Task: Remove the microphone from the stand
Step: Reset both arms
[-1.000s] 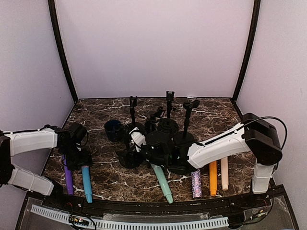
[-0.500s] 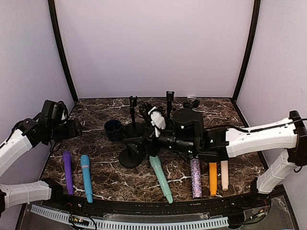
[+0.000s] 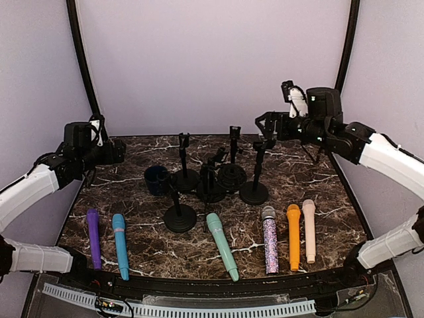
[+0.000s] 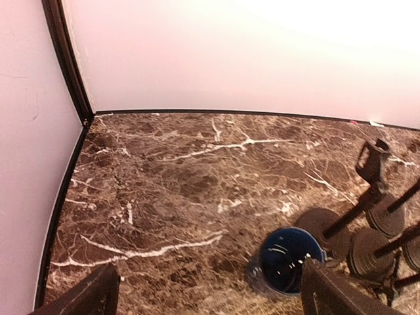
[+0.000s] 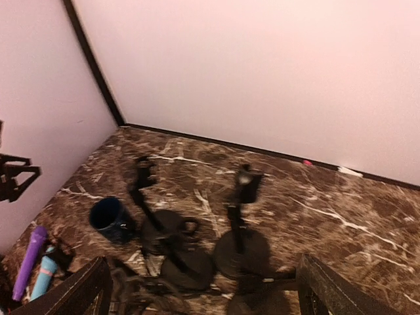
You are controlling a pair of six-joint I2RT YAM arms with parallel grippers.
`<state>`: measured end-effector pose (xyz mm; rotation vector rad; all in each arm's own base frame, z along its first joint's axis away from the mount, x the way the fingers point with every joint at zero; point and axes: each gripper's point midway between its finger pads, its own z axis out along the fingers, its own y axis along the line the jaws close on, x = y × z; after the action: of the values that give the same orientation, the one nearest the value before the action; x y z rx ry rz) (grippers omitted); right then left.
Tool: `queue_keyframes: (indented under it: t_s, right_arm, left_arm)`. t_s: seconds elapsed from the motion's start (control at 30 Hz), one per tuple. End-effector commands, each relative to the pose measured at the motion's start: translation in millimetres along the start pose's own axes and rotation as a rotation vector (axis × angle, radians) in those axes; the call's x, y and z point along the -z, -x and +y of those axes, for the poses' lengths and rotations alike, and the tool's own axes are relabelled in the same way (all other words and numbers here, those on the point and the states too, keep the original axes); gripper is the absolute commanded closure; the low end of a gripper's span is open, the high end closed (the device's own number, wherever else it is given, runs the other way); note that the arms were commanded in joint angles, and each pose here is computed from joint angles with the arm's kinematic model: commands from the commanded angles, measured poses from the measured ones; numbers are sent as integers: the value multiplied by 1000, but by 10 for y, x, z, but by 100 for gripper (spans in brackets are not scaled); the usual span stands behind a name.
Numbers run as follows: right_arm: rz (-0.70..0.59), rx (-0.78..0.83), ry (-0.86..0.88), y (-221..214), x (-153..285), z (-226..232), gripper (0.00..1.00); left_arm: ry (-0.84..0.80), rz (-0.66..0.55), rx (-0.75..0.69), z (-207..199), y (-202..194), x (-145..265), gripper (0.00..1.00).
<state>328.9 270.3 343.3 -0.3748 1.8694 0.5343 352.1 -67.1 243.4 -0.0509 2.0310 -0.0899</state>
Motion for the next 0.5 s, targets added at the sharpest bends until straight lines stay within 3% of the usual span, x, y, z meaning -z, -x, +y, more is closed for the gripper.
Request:
queue_keyframes:
  t_s: [0.0, 0.1, 0.23, 0.47]
  right_arm:
    - [91, -129, -200, -253, 58, -1057, 1]
    - [85, -228, -321, -452, 178, -1789, 1]
    - [15, -307, -493, -686, 469, -2561, 1]
    - [-236, -242, -727, -920, 967, -3074, 1]
  left_arm:
    - [-33, -154, 34, 208, 305, -242, 1]
    - [0, -185, 70, 500, 253, -366, 1]
    - [108, -259, 213, 1283, 182, -382, 1]
    - [318, -328, 166, 1694, -66, -192, 1]
